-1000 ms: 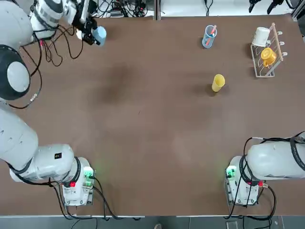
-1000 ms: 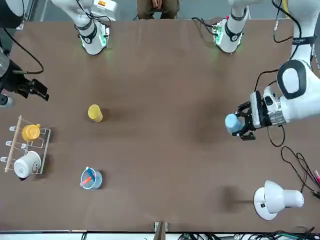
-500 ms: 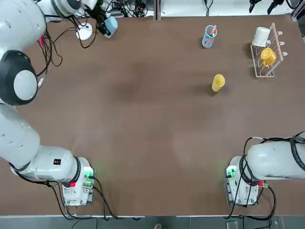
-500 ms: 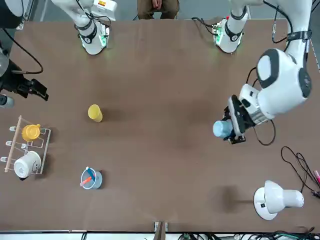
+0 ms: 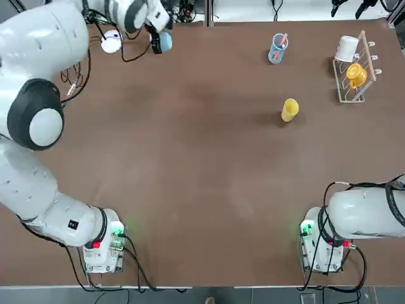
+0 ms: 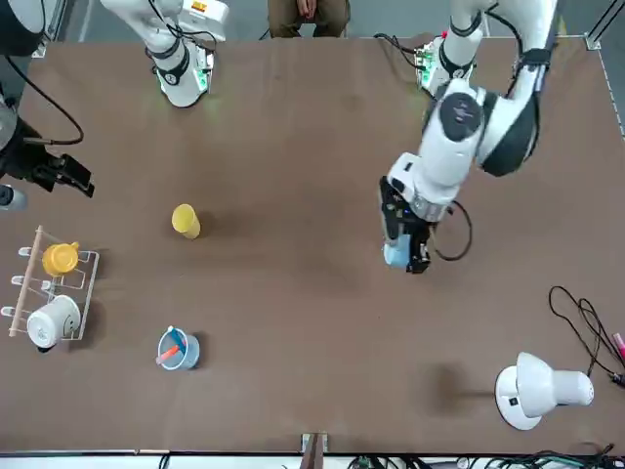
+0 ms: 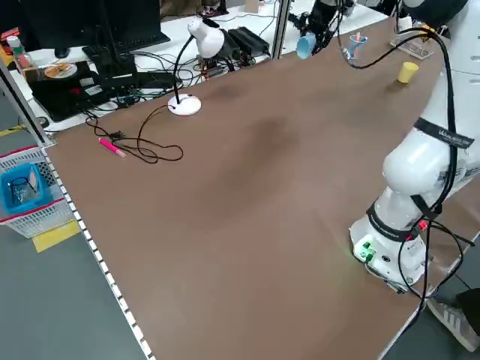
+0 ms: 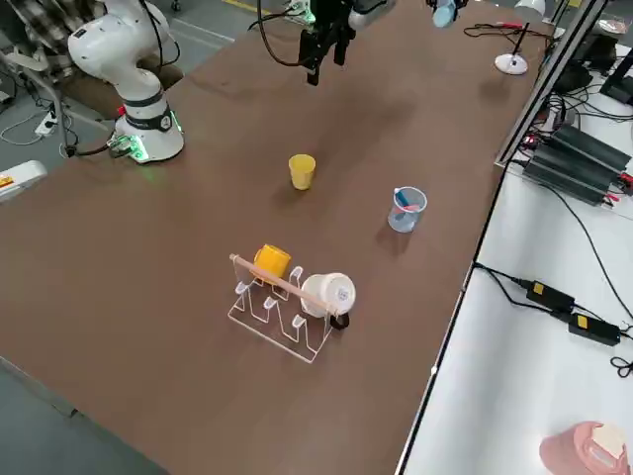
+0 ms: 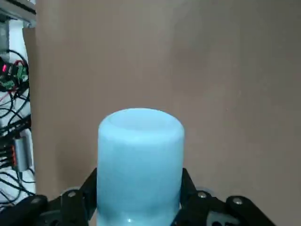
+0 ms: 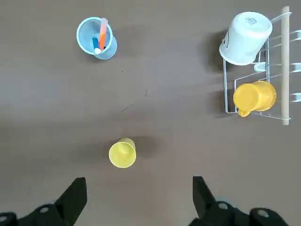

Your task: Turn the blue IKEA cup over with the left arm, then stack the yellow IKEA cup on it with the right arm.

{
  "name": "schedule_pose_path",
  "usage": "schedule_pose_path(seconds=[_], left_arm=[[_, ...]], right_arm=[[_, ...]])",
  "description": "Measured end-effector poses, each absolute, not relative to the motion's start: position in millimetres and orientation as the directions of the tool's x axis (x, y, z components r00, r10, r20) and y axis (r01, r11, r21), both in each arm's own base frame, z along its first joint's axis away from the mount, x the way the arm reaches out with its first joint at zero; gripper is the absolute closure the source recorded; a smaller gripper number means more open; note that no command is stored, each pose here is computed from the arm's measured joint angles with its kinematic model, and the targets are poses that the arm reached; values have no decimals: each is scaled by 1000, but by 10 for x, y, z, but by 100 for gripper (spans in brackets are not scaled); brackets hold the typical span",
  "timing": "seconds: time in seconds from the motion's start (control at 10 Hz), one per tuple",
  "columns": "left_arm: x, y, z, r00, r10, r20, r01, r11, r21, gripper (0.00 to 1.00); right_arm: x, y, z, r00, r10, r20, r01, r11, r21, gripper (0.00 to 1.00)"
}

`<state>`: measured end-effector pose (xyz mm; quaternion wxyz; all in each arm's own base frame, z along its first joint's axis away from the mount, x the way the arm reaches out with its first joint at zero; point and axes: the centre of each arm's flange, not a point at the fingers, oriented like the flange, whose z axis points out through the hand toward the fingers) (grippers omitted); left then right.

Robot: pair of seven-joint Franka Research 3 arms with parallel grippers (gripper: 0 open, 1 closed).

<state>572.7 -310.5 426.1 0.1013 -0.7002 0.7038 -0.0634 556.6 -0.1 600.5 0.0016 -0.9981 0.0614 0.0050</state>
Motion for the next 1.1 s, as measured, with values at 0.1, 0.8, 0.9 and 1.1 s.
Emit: schedule_pose_path(seconds=[0.1,0.8,0.9,1.1], left_arm=[[5705,-3252,4189,-37,-991,-129,-969,67,-239,32],[5220,-4611,3429,-122,-828,-548,-955,247,-162,32],[5133,-4781,3258,-107,-815,-569,-950,252,-183,32],[4976,-5071,2842,-101,-770,-630,-931,296,-212,32]], right_arm=[[5565,0,6002,993,-122,-12,-122,-993,-2,0],[5560,5,5997,993,-118,-17,-118,-993,-2,0],[5560,6,5996,993,-118,-17,-118,-993,-2,0],[5560,5,5996,993,-118,-17,-118,-993,-2,0]])
